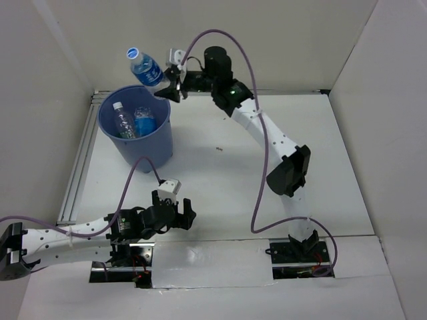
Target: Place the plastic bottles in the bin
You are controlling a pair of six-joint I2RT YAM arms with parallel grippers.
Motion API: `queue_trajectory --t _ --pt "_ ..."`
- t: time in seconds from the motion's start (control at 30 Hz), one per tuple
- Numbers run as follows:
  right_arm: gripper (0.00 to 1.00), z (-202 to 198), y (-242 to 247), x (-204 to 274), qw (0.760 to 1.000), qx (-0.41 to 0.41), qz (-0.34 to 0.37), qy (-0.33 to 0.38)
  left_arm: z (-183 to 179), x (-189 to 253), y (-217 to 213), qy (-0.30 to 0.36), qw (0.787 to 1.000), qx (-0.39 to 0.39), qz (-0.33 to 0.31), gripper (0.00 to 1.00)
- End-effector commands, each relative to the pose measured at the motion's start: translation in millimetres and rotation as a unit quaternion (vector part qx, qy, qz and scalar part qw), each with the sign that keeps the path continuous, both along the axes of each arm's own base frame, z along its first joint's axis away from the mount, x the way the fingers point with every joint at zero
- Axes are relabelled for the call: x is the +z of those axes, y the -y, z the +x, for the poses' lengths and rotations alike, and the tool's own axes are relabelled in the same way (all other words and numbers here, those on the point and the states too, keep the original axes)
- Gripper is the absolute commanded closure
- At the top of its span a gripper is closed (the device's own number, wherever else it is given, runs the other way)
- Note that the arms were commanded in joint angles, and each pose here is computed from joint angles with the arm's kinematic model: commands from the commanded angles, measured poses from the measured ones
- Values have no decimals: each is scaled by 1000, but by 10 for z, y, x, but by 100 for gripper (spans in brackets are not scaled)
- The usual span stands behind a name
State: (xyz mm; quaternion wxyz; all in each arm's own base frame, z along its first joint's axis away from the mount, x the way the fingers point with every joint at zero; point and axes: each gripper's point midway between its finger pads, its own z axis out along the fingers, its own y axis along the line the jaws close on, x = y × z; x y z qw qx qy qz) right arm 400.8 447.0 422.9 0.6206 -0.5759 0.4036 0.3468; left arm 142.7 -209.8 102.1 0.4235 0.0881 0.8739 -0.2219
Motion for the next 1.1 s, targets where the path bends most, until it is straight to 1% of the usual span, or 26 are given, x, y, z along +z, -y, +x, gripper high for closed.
queue_trajectory --t 0.0,0.07,0.1,0.13,0.17,0.23,0.27,0.3,0.4,0.43,0.47,0.5,0.6,0.63,0.67,0.7,0.73,0.77,0.8,0.83,0.87,0.9,0.93,0.97,1.03,1.07 --pt "78 -206 -428 70 998 41 46 -15 16 109 49 7 1000 4 -23 2" --pt "69 -157 -586 -140 997 47 42 -39 23 147 60 11 1000 2 -24 2" --pt "58 -133 -600 -121 997 43 47 -52 23 147 60 11 1000 2 -24 2" --pt "40 -148 -662 -157 996 43 49 -56 36 151 51 14 1000 5 -23 2" --pt "32 -126 -662 -117 996 38 56 -49 36 172 50 15 999 5 -27 2" --pt "9 -33 -675 -172 995 15 64 -69 58 215 49 27 999 3 -28 0" --pt "0 -14 -618 -80 995 12 73 -65 60 200 56 28 999 3 -30 0" --pt "0 34 -610 -93 995 -2 73 -69 69 220 69 33 999 -1 -31 0" --pt "0 151 -359 176 992 -28 92 -77 104 319 134 54 998 -11 -41 0" --pt "0 186 -258 281 991 -40 99 -80 116 305 148 59 998 -16 -32 0" --pt "0 313 -72 361 989 -63 104 -85 134 355 189 64 997 -19 -34 0" --pt "0 309 118 519 987 -83 105 -87 151 413 229 70 997 -21 -40 0" --pt "0 759 814 515 965 -212 99 -118 208 607 331 98 994 -35 -42 0" --pt "0 796 1163 578 950 -266 96 -129 229 657 370 106 993 -39 -41 0" --pt "0 930 1384 186 937 -302 63 -166 260 755 420 124 990 -46 -45 0" --pt "0 1105 1870 38 914 -355 56 -189 283 866 467 136 988 -49 -53 0" --pt "0 1060 2257 -14 889 -409 43 -201 307 900 512 145 987 -53 -50 0" --pt "0 1107 2537 -457 857 -456 9 -238 337 963 557 162 984 -59 -52 0" --pt "0 1145 2927 -633 822 -512 -4 -250 361 1077 607 173 981 -60 -59 0" --pt "0 1017 3194 -717 792 -553 -18 -259 377 1114 639 180 980 -62 -58 0" --pt "0 987 3561 -831 738 -625 -26 -252 413 1086 679 182 980 -68 -46 0" --pt "0 880 3809 -1200 704 -654 -56 -271 412 1151 744 183 979 -74 -54 0" --pt "0 756 3984 -1352 686 -667 -66 -281 448 1144 757 182 980 -71 -50 0" --pt "0 502 4146 -1522 679 -674 -61 -284 473 1094 806 176 980 -80 -41 0" --pt "0 244 4438 -1635 669 -689 -45 -275 529 1127 845 172 981 -83 -44 0" --pt "0 54 4477 -1332 689 -682 7 -246 535 1107 876 167 981 -92 -47 0"
